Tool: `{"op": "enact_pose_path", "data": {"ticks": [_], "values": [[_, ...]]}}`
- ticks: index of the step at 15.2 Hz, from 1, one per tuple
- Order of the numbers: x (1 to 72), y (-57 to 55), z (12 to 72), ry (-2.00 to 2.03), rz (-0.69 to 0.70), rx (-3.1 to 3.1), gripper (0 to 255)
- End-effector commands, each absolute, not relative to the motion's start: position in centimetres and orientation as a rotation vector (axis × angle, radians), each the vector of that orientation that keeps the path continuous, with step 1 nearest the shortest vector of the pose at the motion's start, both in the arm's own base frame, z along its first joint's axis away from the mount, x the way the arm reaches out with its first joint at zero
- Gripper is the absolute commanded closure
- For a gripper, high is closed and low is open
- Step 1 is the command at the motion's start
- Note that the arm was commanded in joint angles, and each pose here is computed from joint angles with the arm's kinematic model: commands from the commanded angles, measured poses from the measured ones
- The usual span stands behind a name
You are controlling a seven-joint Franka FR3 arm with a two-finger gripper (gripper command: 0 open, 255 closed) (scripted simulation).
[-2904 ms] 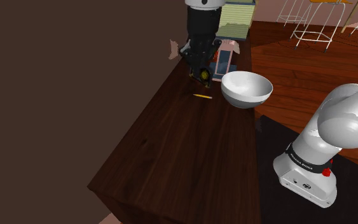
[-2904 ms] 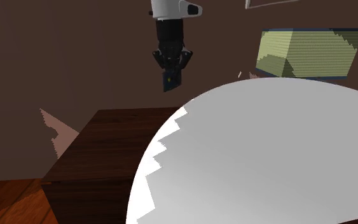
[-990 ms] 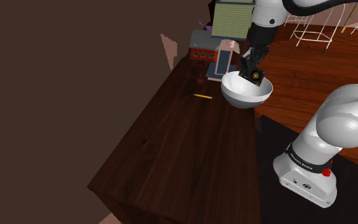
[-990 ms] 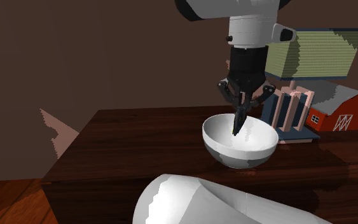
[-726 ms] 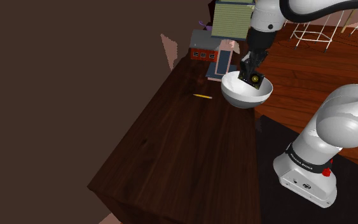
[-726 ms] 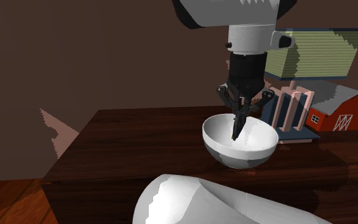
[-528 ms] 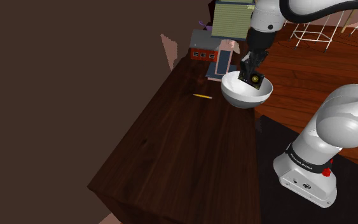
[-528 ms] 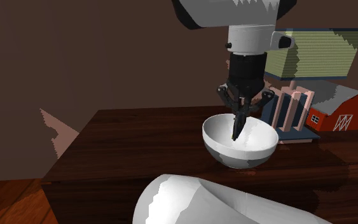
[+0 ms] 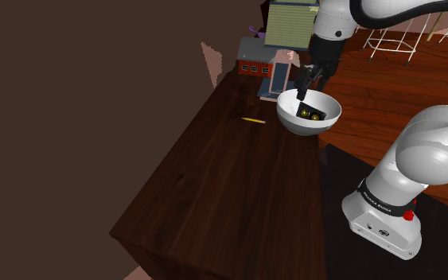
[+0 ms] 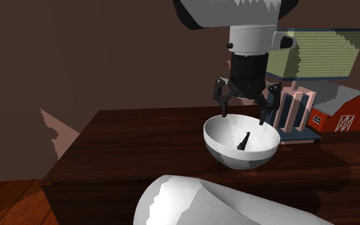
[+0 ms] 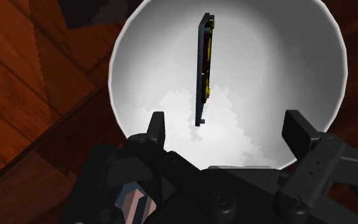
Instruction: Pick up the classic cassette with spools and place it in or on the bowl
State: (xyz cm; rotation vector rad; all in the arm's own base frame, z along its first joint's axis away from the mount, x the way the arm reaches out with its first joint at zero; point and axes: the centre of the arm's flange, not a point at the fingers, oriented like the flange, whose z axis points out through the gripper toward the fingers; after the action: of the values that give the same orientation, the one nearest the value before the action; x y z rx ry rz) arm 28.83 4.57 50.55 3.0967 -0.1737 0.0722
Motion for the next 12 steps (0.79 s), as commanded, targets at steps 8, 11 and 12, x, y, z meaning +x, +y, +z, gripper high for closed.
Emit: {"op": "enact_pose_path", "data": {"ticks": [8, 11, 12], "values": [[28.6, 4.8, 55.5, -0.174, 0.072, 3.097, 0], [28.6, 4.8, 55.5, -0.174, 0.072, 3.097, 0], [28.6, 4.8, 55.5, -0.174, 0.072, 3.097, 0]]}}
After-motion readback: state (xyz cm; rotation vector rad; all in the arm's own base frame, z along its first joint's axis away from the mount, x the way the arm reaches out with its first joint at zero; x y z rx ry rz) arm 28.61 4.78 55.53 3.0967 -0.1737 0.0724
